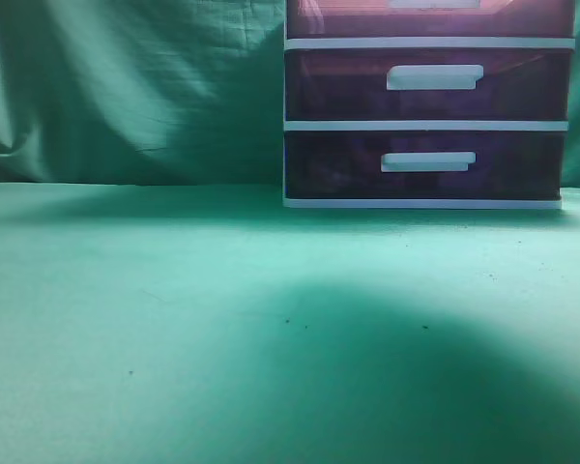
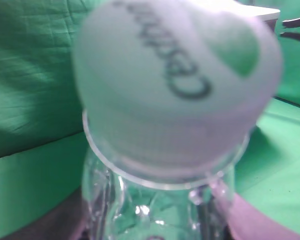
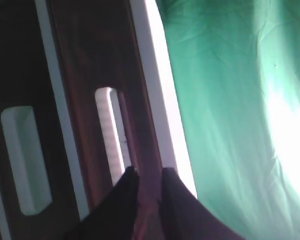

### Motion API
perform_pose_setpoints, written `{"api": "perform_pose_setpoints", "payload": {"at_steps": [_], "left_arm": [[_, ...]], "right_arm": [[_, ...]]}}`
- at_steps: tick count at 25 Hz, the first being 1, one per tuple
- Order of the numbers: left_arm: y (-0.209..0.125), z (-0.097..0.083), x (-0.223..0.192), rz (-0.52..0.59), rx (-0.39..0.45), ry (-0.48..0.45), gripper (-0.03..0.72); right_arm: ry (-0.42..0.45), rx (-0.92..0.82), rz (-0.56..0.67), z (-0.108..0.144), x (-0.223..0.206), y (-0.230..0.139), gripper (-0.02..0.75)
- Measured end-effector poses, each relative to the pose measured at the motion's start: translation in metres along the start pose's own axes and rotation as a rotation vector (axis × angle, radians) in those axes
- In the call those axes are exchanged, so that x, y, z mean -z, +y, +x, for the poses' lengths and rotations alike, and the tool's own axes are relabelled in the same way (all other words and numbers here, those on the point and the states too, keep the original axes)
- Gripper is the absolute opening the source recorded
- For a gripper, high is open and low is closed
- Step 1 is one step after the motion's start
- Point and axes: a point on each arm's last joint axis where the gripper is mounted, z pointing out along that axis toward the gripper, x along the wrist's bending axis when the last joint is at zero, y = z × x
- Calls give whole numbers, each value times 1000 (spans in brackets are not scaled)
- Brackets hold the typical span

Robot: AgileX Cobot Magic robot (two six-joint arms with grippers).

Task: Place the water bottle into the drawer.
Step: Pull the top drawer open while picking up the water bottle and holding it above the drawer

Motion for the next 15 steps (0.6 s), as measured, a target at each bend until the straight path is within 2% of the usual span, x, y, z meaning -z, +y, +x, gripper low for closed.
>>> {"api": "perform_pose_setpoints", "payload": {"at_steps": [6, 10, 11, 15], "left_arm": [[0, 0, 0, 4, 1, 5, 285], [0, 0, 0, 5, 0, 5, 285], [-1, 0, 0, 8, -8, 4, 285], [-1, 0, 0, 11, -20, 2, 285]], "right_arm": [[-31, -19, -4, 3, -29, -2, 354], [-21, -6, 0, 9, -49, -4, 349], [-17, -5, 1, 11, -53, -5, 389], [-6, 14, 4, 18, -67, -7, 375]]}}
